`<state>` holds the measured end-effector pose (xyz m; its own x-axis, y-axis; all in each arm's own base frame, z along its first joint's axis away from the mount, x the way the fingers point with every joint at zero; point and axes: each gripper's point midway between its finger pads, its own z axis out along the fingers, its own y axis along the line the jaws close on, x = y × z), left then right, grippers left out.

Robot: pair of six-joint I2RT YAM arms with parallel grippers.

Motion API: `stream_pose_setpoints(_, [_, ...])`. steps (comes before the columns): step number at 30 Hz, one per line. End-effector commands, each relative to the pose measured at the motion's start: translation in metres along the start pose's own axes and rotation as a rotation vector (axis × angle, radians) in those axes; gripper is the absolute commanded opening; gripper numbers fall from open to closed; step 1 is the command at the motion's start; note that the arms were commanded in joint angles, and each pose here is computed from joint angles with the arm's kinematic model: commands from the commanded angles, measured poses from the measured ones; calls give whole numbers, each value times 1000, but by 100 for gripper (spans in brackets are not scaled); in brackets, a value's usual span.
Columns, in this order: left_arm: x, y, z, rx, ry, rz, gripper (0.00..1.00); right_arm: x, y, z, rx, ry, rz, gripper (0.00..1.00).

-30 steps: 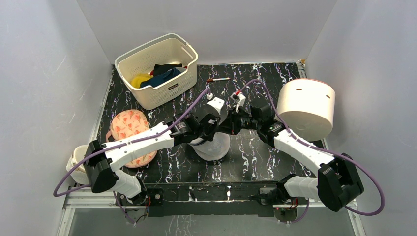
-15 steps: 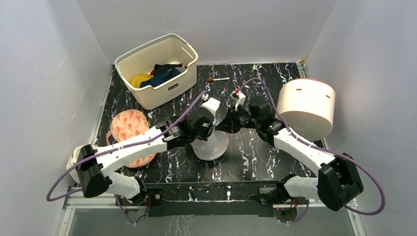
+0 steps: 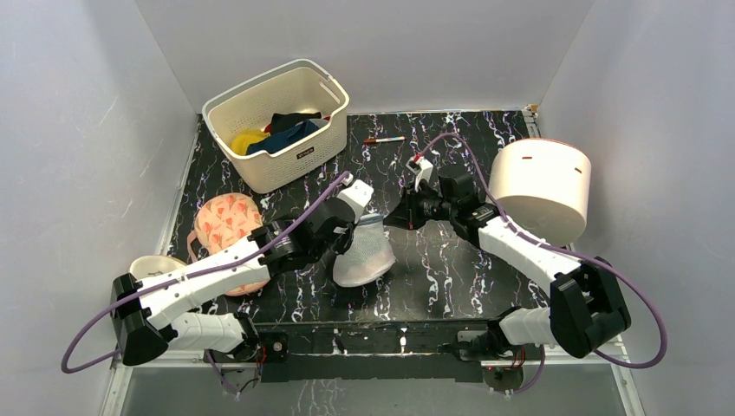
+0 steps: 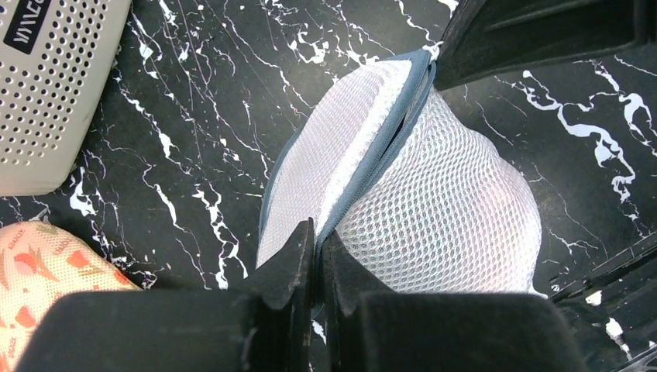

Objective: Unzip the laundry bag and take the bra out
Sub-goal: Unzip the laundry bag at the center of the board.

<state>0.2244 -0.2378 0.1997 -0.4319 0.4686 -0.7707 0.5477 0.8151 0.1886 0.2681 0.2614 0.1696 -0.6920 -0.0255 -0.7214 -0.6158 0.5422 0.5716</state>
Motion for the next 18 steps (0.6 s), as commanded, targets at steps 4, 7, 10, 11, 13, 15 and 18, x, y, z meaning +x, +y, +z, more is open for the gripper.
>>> stream_pose_setpoints(4, [3, 2, -9, 22, 5, -17, 4, -29, 24, -2, -100, -96, -98, 0])
stream_pose_setpoints(7, [-3, -3, -5, 31, 4, -37, 13, -29, 36, 0, -139, -99, -96, 0])
stream_pose_setpoints(10, [-15, -13, -5, 77, -18, -55, 31, -30, 46, 0, -170, -99, -96, 0])
stream_pose_setpoints(11, [-18, -16, -5, 95, -24, -59, 38, -30, 48, 0, -174, -100, -96, 0])
stream_pose_setpoints(13, [-26, -22, -7, 127, -43, -72, 55, -29, 52, 0, -180, -99, -98, 0])
stream_pose_setpoints(15, [-34, -26, -9, 153, -64, -89, 69, -29, 55, -1, -185, -101, -99, 0])
stream_pose_setpoints(18, [-41, -36, -7, 193, -87, -101, 76, -27, 59, -1, -193, -102, -96, 0])
